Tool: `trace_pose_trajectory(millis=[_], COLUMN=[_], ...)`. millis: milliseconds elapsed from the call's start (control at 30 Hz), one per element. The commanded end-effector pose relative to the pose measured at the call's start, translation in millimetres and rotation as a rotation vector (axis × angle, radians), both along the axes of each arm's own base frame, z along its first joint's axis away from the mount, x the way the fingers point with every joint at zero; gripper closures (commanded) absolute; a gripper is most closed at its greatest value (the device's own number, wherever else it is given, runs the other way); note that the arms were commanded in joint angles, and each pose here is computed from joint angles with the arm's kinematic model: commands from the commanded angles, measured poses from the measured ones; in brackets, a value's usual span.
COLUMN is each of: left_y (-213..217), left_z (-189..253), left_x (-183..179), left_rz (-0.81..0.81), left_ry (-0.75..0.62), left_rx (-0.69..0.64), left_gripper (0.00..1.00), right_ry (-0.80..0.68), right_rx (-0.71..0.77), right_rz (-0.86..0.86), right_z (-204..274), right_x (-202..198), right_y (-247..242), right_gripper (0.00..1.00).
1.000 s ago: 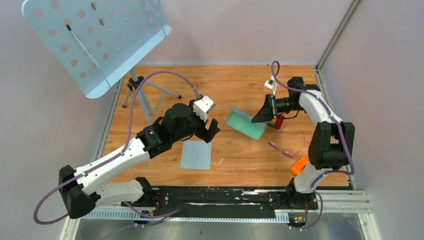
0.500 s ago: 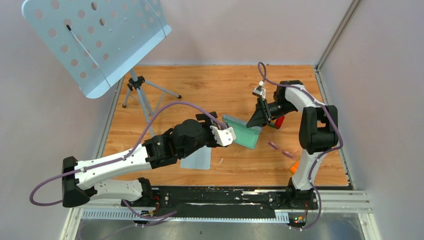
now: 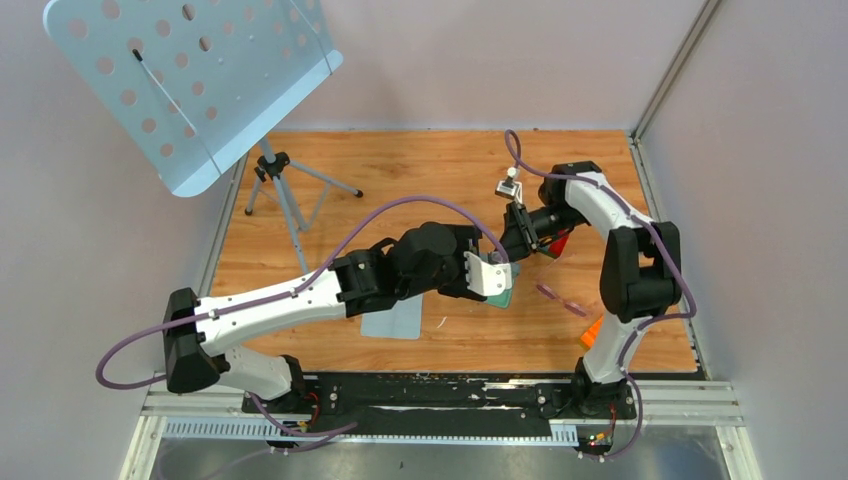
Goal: Organize the sunglasses
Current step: Open the sunglasses case.
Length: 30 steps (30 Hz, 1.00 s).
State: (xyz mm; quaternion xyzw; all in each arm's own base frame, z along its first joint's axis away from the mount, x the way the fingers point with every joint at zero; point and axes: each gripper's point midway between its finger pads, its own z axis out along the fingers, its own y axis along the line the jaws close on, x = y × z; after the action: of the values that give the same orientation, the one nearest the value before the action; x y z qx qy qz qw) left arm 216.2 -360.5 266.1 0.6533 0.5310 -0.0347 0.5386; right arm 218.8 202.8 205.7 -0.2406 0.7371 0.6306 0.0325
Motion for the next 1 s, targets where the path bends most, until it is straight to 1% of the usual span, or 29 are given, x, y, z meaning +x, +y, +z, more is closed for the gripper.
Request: trace_pose_trajectory(millis=[0, 167, 233, 400, 567, 867, 967], left_y=[2.4, 8.7, 10.9, 11.6, 10.9, 2.9, 1.4], left_z=[-3.4, 2.9, 2.9, -12.4, -17.6, -31.4, -36.0], left_x=[-10.2, -13.4, -16.3, -25.5, -27.1, -32.2, -33.2], left_rz=[-0.029, -0.040, -0.041, -0.053, -0.055, -0.088, -0.092], left_ry=[0.056, 0.171, 0.195, 0.262, 0.276, 0.313, 0.326], left_rx=[0.044, 0.033, 0.043, 0.067, 0.074, 0.084, 0.093], left_gripper=[0.22, 0.28, 0.31, 0.37, 0.44, 0.52, 0.58], right_ry=[-0.116, -0.199, -0.223, -0.248, -0.251, -0.246, -0.247], right_rx=[-0.010, -0.028, -0.028, -0.028, -0.037, -0.014, -0.014], right_rz=[0.080, 0.139, 0.143, 0.146, 0.165, 0.166, 0.167], right_z=[10.7, 16.3, 18.8, 22.9, 20.8, 25.5, 25.1], right_x=[-25.9, -41.3, -42.2, -41.8, -44.6, -47.0, -47.5], right_y=[4.8, 4.6, 4.1, 4.1, 5.2, 8.3, 8.1], right_gripper=[1.00, 1.00, 1.00, 1.00, 1.00, 1.00, 1.00])
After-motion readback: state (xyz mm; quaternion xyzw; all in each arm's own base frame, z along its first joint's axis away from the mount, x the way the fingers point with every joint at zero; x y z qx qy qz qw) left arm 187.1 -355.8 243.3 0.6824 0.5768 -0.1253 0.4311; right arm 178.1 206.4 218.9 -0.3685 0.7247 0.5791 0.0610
